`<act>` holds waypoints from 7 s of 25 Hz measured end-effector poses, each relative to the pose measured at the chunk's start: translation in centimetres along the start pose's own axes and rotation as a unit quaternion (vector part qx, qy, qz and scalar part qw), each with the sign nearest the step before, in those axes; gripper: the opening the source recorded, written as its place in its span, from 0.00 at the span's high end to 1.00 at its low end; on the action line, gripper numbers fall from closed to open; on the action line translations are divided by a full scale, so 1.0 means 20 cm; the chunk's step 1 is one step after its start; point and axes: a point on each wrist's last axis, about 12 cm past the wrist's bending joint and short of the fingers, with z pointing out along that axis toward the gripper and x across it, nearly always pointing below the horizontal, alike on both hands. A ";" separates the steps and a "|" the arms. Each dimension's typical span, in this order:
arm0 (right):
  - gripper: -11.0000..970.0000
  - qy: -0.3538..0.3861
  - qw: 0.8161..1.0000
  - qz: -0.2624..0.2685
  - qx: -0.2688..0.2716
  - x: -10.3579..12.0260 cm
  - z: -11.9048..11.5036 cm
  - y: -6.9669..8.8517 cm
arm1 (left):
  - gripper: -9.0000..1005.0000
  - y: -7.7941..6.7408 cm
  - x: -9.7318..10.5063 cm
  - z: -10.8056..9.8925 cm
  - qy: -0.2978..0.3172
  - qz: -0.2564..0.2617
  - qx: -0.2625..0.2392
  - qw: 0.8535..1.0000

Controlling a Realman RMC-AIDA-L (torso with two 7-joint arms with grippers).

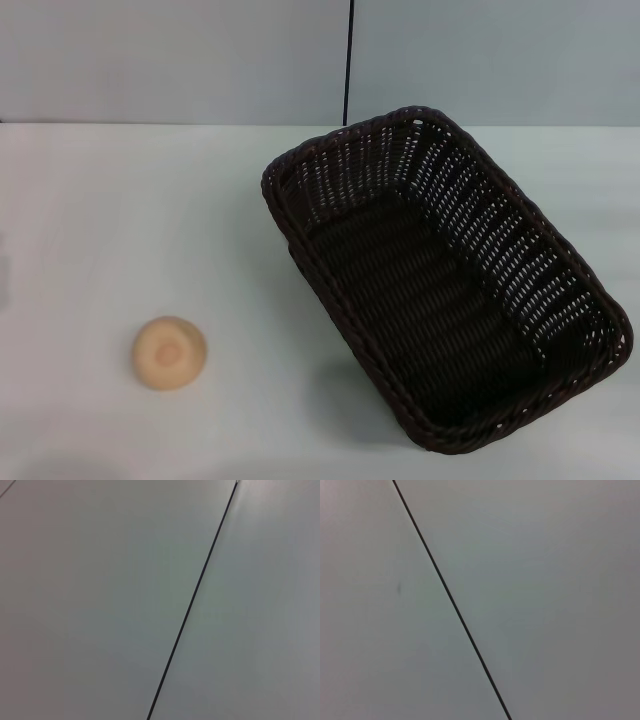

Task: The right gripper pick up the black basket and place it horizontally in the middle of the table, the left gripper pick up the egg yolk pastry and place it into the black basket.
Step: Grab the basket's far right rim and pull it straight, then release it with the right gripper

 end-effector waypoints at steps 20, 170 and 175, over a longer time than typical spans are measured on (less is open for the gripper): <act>0.46 0.138 0.974 0.015 -0.176 -0.04 0.16 0.09 | 0.33 0.00 0.00 0.00 0.001 -0.008 -0.001 1.000; 0.70 0.544 0.567 -0.187 -0.589 -0.04 0.73 0.87 | 0.33 -0.07 0.09 -0.03 0.048 -0.056 0.000 0.997; 0.70 0.546 0.569 -0.190 -0.585 -0.02 0.74 0.87 | 0.33 -0.08 0.09 -0.03 0.051 -0.062 0.003 0.997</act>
